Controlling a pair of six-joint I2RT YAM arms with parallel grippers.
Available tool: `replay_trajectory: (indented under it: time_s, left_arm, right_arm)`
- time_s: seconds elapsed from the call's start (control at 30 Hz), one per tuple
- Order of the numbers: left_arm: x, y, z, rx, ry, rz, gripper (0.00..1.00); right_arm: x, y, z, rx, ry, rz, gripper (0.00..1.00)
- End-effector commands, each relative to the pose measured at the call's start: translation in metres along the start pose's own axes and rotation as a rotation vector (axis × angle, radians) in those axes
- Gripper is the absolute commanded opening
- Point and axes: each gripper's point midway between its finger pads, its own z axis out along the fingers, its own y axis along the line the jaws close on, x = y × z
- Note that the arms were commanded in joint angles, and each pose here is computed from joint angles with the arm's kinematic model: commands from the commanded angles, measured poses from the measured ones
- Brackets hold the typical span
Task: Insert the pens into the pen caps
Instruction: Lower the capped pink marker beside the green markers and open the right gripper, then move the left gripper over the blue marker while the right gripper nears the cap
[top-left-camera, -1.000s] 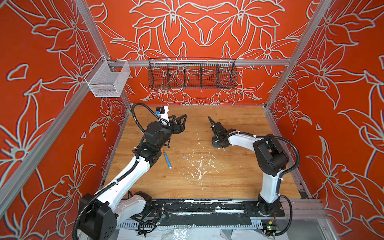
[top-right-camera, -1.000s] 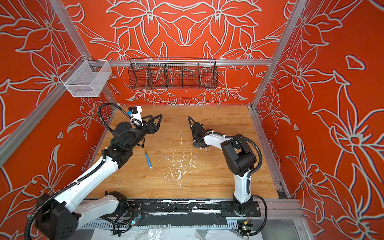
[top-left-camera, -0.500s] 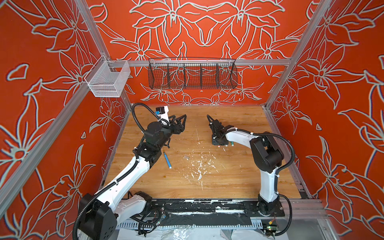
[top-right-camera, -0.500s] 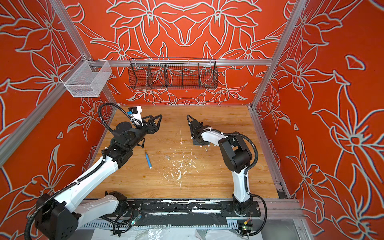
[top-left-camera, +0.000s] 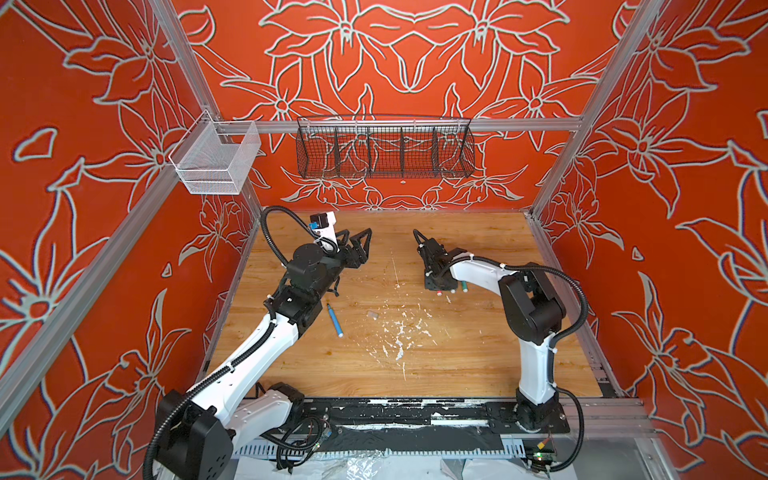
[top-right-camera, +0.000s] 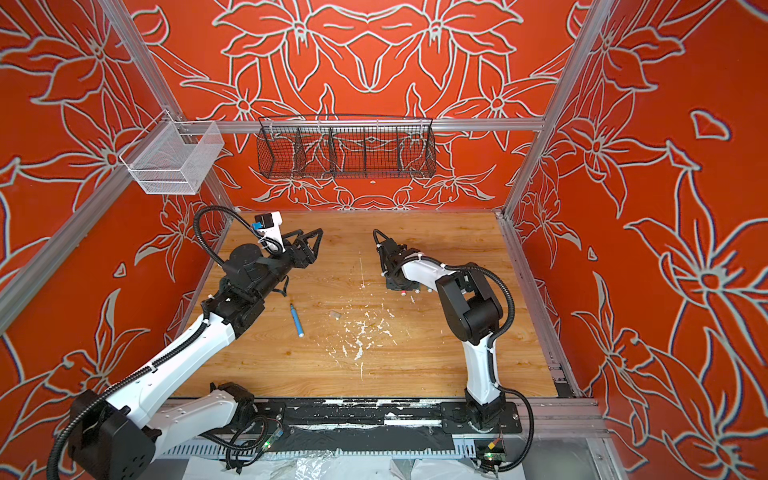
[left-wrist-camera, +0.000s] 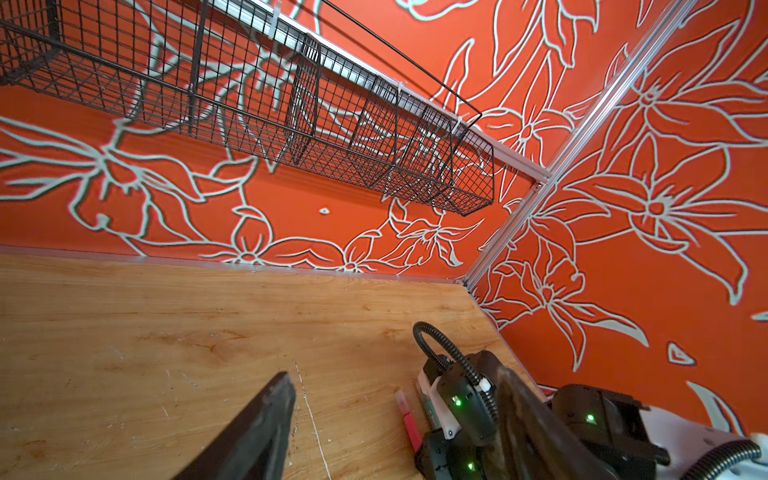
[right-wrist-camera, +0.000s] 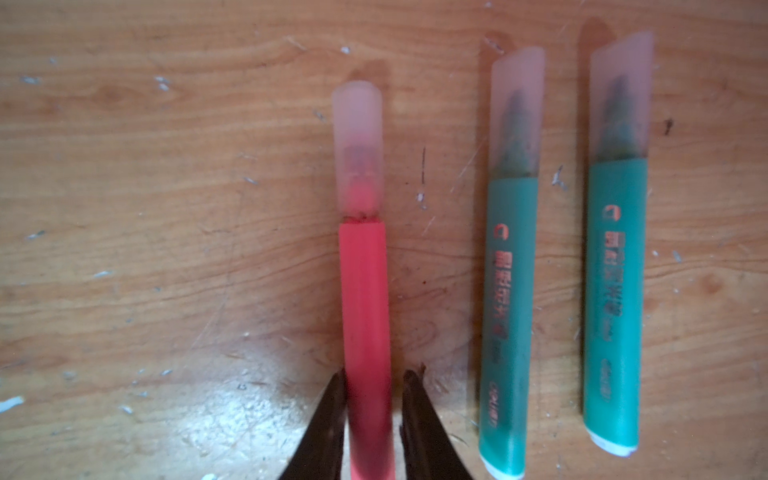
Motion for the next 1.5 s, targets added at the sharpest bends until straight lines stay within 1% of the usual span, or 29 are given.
replay_trajectory:
  time_s: [0.0,0.13,0.23,0.47,0.6,0.73,0.8,0.87,0.93,1.0,1.1,1.23,1.37,1.47]
  left_arm:
    - [-0.018,-0.006,-0.005,0.007,-0.048,0.014,0.75]
    - [-0.018,-0.004,-0.005,-0.007,-0.042,0.020,0.75]
    - [-0.016,-0.001,-0.003,-0.022,-0.034,0.029,0.75]
    - [-0.012,0.005,0.002,-0.055,-0.009,0.055,0.76]
    - [-0.008,0.023,0.000,-0.159,0.012,0.025,0.76]
    - [0.011,0.046,-0.014,-0.289,0.094,-0.023,0.74]
    - [0.023,0.059,-0.024,-0.370,0.148,-0.057,0.74]
    - [0.040,0.073,-0.037,-0.456,0.219,-0.097,0.74]
    - [0.064,0.085,-0.051,-0.530,0.315,-0.125,0.73]
    - [0.088,0.098,-0.067,-0.615,0.404,-0.168,0.72]
    - [0.122,0.116,-0.090,-0.727,0.508,-0.206,0.70]
    - [0.153,0.139,-0.120,-0.884,0.557,-0.263,0.68]
    - [0.187,0.152,-0.134,-0.955,0.599,-0.334,0.65]
    - [0.206,0.159,-0.143,-1.006,0.647,-0.358,0.65]
  right_arm:
    - [0.022,-0.014,0.000,0.062,0.084,-0.018,0.30]
    - [0.009,-0.011,-0.027,0.024,0.041,-0.028,0.35]
    - [-0.002,-0.003,-0.057,-0.057,-0.003,-0.036,0.39]
    - [-0.020,0.022,-0.133,-0.188,-0.117,-0.131,0.42]
    - [-0.028,0.027,-0.167,-0.259,-0.185,-0.152,0.41]
    - [-0.034,0.032,-0.191,-0.332,-0.254,-0.172,0.41]
    - [-0.035,0.035,-0.196,-0.363,-0.283,-0.170,0.40]
    - [-0.034,0.041,-0.201,-0.405,-0.306,-0.196,0.40]
    - [-0.030,0.049,-0.202,-0.439,-0.329,-0.235,0.38]
    - [-0.028,0.055,-0.204,-0.439,-0.348,-0.247,0.37]
    - [-0.013,0.081,-0.206,-0.535,-0.321,-0.294,0.35]
    - [0.008,0.113,-0.200,-0.569,-0.283,-0.417,0.33]
    - [0.028,0.142,-0.191,-0.628,-0.227,-0.499,0.34]
    - [0.048,0.163,-0.181,-0.646,-0.181,-0.564,0.35]
